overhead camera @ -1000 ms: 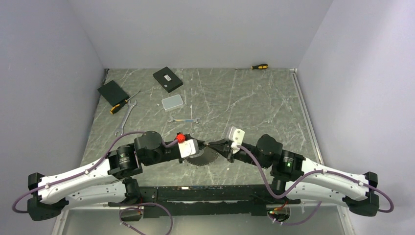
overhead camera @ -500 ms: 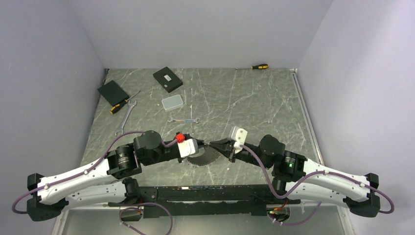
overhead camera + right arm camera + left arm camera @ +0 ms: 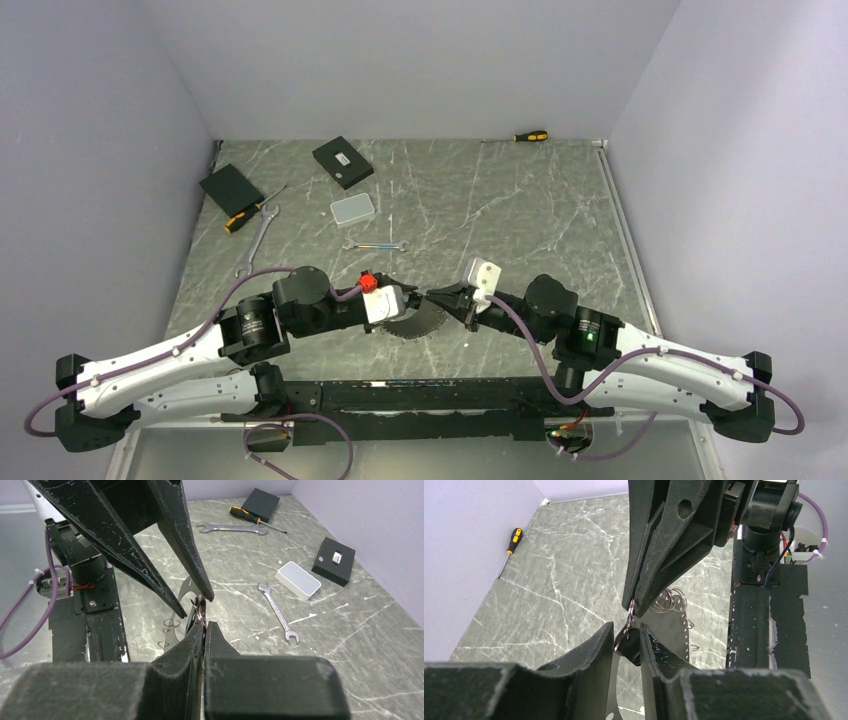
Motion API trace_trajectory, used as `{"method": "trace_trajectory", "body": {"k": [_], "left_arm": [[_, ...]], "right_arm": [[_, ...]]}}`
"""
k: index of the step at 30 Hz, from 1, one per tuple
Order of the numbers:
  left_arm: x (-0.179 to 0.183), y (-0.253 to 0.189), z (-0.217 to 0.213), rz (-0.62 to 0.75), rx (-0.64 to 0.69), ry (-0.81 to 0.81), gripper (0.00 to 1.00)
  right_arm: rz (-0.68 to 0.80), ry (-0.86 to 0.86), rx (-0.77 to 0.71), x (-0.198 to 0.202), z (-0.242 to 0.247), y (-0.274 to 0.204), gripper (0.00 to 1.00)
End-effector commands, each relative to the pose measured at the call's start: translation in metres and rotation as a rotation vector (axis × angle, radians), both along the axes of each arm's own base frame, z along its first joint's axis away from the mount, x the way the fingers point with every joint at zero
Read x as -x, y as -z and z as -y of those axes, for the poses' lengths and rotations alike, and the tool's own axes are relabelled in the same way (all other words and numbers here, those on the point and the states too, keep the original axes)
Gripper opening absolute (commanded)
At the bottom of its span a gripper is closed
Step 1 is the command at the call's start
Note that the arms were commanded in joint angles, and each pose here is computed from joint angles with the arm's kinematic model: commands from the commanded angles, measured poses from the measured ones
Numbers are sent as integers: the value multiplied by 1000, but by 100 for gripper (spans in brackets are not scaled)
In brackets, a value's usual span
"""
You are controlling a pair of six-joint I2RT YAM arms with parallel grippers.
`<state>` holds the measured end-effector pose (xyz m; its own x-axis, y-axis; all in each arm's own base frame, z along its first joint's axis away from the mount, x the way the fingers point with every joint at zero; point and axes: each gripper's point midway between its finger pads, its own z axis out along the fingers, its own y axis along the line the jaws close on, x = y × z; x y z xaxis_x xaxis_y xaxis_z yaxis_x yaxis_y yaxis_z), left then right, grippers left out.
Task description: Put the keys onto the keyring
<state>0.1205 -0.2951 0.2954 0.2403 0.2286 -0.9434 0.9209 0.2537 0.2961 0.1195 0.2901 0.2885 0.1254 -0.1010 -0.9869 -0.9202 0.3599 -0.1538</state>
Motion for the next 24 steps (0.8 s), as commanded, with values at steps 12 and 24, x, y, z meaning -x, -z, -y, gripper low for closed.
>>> {"method": "trace_trajectory", "body": {"k": [12,24], "left_arm": [[4,-26,0,24,70,21,0],[9,-36,0,10,110,36,0]], "right_arm": [[30,4,-103,0,-1,-29,0],[25,134,-242,-19,11,-52,0]]}}
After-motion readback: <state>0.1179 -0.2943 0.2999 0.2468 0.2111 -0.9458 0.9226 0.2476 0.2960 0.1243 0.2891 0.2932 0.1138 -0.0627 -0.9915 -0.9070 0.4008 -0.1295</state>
